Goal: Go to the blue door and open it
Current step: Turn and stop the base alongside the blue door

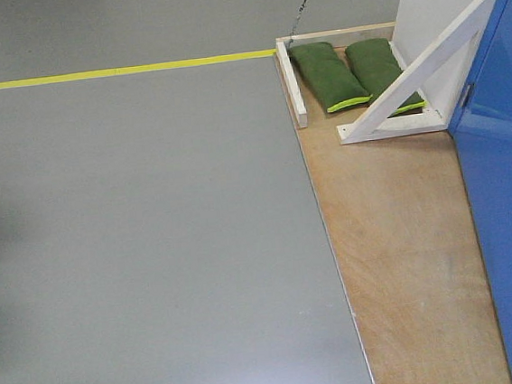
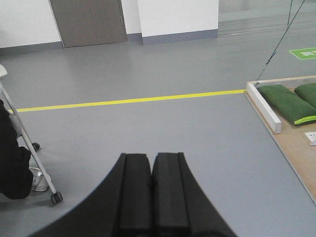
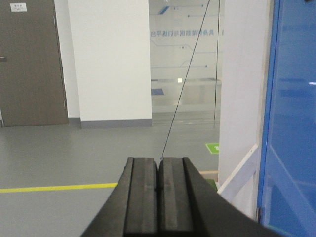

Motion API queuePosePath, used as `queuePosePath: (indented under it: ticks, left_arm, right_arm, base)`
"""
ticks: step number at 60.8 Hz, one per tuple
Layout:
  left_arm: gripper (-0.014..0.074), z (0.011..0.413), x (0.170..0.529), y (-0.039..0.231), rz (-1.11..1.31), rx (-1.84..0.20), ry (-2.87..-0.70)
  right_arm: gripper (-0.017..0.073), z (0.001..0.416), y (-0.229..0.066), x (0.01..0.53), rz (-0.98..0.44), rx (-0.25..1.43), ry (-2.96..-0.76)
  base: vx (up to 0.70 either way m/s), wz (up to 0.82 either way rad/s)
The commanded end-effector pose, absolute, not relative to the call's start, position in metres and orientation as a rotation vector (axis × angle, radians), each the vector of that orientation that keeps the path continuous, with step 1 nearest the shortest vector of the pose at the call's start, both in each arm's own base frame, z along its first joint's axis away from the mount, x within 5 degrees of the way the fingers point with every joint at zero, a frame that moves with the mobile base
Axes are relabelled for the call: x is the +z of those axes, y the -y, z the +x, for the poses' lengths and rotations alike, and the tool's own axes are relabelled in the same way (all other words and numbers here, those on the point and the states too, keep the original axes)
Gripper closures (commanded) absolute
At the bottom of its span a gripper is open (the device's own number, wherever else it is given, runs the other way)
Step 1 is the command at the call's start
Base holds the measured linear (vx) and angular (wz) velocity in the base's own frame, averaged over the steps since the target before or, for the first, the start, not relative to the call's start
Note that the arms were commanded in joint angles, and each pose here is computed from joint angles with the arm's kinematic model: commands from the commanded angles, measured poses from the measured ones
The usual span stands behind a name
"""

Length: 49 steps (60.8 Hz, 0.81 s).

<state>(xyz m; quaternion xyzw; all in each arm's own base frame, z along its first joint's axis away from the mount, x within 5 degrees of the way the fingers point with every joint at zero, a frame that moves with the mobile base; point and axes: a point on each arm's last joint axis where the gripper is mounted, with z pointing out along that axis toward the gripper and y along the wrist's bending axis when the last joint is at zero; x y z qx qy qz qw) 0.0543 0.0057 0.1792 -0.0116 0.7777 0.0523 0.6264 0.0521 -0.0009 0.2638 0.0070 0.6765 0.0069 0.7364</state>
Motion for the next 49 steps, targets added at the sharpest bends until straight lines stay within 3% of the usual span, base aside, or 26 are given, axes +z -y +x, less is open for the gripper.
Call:
queuePosePath:
  ticks: [1, 25, 41, 49]
  left_arm:
    - [0.0524, 0.055, 0.186, -0.005, -0.029, 0.112, -1.687]
    - [0.0524, 0.055, 0.186, -0.005, -0.029, 0.112, -1.687]
    - [0.0524, 0.055, 0.186, -0.005, -0.029, 0.112, -1.687]
    - [0.0524, 0.055, 0.186, -0.005, -0.029, 0.112, -1.687]
  right_arm:
    - [0.0557, 0.056, 0.0, 0.306, -0.009, 0.002, -1.374]
    - [0.0557, 0.113, -0.002, 0.405, 0.02, 0.052, -1.35]
    - [0.0557, 0.163, -0.001, 0.4, 0.108, 0.132, -1.466]
    - [0.0557, 0.177, 0.021, 0.392, 0.248, 0.077, -1.488]
  base:
    - [0.0, 0.0]
    - [0.0, 0.0]
    - [0.0, 0.0]
    - [0.0, 0.0]
